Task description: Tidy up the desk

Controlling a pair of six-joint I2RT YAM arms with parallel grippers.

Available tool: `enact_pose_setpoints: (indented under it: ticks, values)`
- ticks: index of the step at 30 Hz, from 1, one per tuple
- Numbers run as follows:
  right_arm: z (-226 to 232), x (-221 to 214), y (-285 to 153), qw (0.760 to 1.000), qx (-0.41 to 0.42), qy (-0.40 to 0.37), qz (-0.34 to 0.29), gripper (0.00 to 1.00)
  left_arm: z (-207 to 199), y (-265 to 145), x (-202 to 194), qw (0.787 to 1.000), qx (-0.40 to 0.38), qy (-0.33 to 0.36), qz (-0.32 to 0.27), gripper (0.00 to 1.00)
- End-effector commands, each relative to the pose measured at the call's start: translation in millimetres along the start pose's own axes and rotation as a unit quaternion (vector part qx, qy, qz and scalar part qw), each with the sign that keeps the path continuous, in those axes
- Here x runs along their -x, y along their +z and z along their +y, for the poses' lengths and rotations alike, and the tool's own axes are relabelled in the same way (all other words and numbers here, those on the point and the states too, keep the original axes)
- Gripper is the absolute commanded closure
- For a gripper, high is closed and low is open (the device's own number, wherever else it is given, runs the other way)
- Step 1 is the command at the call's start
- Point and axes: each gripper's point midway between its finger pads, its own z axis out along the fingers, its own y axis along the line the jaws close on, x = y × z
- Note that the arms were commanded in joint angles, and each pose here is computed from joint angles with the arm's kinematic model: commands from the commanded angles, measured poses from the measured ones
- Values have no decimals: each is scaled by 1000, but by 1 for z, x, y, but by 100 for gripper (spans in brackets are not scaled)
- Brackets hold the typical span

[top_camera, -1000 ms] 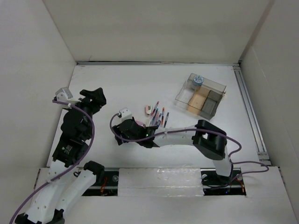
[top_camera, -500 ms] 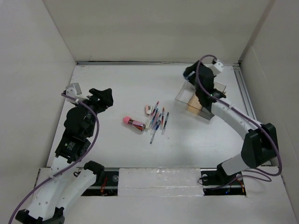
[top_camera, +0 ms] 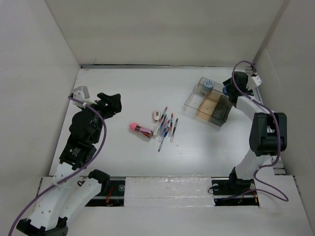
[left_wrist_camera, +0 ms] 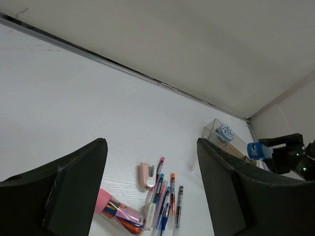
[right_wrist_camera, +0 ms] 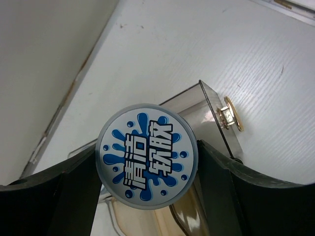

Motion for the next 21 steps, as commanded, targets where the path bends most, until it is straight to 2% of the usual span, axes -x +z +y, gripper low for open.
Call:
enact_pose_setpoints:
  ticks: [1,15,16,18,21]
  values:
    - [33,22,-3,998,43,30,-22,46,-8,2,12,1000,-16,-1,-22,30]
    - [24,20,20,999,13,6,-35,42,-8,5,10,1000,-16,3,-19,30]
    - [23,17,21,999,12,2,-29,41,-9,5,10,1000,-17,3,-18,30]
    - [25,16,21,1000,16,2,-26,27,-7,7,6,1000,-13,5,-11,30]
    - [27,15,20,1000,14,-3,-16,20,-8,5,10,1000,-16,4,-19,30]
